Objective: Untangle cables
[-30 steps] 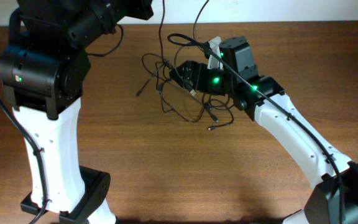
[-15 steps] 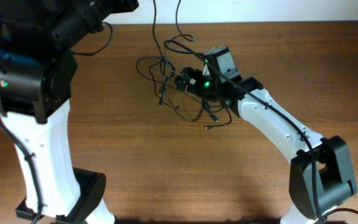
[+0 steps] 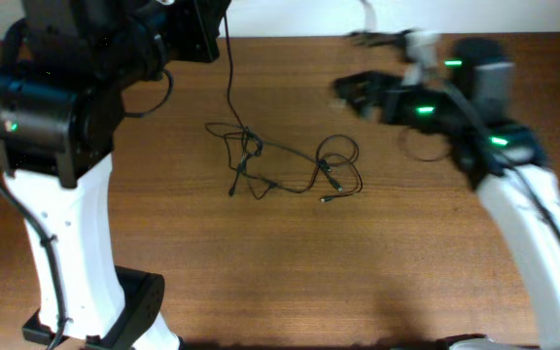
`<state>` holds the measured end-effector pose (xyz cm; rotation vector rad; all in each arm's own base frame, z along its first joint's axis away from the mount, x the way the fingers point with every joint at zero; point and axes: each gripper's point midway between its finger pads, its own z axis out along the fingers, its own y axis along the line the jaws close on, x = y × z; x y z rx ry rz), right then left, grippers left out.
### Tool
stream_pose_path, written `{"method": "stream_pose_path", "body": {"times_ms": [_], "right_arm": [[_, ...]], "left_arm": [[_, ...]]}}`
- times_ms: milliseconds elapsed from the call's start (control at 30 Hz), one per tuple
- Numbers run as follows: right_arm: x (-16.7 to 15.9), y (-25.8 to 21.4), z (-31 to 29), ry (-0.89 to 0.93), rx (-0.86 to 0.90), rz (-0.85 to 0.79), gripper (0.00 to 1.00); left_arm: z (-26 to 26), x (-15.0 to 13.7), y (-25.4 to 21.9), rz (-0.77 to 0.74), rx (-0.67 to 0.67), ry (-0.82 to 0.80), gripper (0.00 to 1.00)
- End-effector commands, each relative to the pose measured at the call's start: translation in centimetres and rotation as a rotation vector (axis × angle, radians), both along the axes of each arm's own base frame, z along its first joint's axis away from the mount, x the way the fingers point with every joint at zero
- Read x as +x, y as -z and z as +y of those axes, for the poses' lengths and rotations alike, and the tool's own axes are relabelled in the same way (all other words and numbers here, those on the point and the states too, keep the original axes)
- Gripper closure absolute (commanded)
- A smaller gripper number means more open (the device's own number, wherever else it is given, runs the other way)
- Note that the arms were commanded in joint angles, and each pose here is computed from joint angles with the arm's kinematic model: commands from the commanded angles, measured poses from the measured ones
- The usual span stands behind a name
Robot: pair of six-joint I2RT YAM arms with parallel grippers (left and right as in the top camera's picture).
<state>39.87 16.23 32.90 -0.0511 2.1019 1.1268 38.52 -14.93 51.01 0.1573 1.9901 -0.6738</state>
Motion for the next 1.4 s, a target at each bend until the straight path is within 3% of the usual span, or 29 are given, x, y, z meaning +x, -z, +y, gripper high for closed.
{"method": "stream_pose_path", "body": {"times_ms": [0,367,533,700,1067,1167,1200,1267,1367], "right_arm": [[-0.5,0.1,-2.1,0.052,0.020,0.070,0.14],[-3.1,7.7,4.7,-0.157,-0.151,0.217,0.13],[-3.3,9.5,7.9,-0.301,-0.228,0.116,0.13],[-4.0,9.8,12.7,-0.473,-0.298,-0.108,0.14],[-1.0,11.9,15.3,-0.412,-0.370,-0.203,0.26],[-0.3,11.7,15.7,-0.404,-0.359,-0.238,0.36],[-0.1,11.5,15.8,-0.402,-0.356,-0.247,0.51],[-0.1,11.5,15.8,-0.399,-0.353,-0.241,0.70],[-0.4,12.4,15.3,-0.389,-0.371,-0.192,0.87]], "left_arm": [[0.4,0.5,1.3,0.018,0.043,-0.011,1.00],[-0.1,1.8,0.7,0.067,-0.114,-0.069,1.00],[-1.1,1.4,0.0,0.055,-0.148,-0.009,1.00],[-3.0,0.0,-0.8,0.057,-0.195,0.129,1.00],[-3.4,-1.9,-3.2,0.017,-0.284,0.342,1.00],[-3.1,-2.3,-3.5,0.016,-0.300,0.377,1.00],[-3.0,-2.3,-3.6,0.018,-0.304,0.378,1.00],[-2.8,-2.2,-3.6,0.014,-0.303,0.372,1.00],[-1.5,-1.4,-3.9,-0.012,-0.299,0.332,1.00]]}}
